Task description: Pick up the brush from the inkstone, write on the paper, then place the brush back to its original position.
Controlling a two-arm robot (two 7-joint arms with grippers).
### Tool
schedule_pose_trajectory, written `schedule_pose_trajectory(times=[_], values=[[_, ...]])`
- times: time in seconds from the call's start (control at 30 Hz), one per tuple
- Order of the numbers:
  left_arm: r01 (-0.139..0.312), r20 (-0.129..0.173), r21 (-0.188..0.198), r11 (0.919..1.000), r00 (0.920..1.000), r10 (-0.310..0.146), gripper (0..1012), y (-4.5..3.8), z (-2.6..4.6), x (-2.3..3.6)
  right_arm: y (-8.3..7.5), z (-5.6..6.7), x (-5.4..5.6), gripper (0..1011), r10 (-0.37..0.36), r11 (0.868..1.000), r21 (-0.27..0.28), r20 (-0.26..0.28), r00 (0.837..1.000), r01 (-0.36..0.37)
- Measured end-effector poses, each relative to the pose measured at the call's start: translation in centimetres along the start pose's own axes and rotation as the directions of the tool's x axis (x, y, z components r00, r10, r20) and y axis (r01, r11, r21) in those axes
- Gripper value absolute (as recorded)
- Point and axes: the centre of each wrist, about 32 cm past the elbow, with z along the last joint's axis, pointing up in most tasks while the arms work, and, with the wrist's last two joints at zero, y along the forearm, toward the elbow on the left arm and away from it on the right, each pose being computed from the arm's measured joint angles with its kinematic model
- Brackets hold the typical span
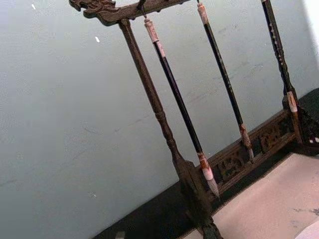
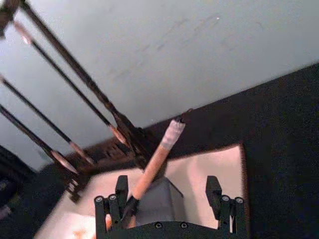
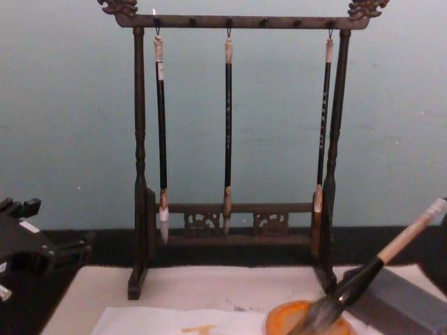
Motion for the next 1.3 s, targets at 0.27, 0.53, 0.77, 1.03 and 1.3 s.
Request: schedule_pose_trajectory(times=[0.27, 0.53, 0.77, 1.03, 1.3], values=[[0.000, 0.000, 0.000, 1.0000, 1.0000, 0.000, 1010, 0.00, 0.00, 0.00, 1.5, 0.5, 0.1, 1000, 0.053, 0.998, 0.036, -0.136, 0.989, -0.048], [0.000, 0.000, 0.000, 1.0000, 1.0000, 0.000, 1009, 0.00, 0.00, 0.00, 3.5, 0.4, 0.3, 1000, 0.070, 0.997, 0.053, -0.211, 0.975, -0.060], [0.000, 0.000, 0.000, 1.0000, 1.0000, 0.000, 1010, 0.00, 0.00, 0.00, 5.2, 0.1, 0.5, 1000, 0.080, 0.996, 0.055, -0.264, 0.961, -0.067], [0.000, 0.000, 0.000, 1.0000, 1.0000, 0.000, 1010, 0.00, 0.00, 0.00, 6.6, 0.4, 0.3, 1000, 0.047, 0.998, 0.047, -0.287, 0.957, -0.035], [0.000, 0.000, 0.000, 1.0000, 1.0000, 0.000, 1010, 0.00, 0.00, 0.00, 6.5, 0.4, 0.3, 1000, 0.049, 0.998, 0.048, -0.287, 0.957, -0.037]])
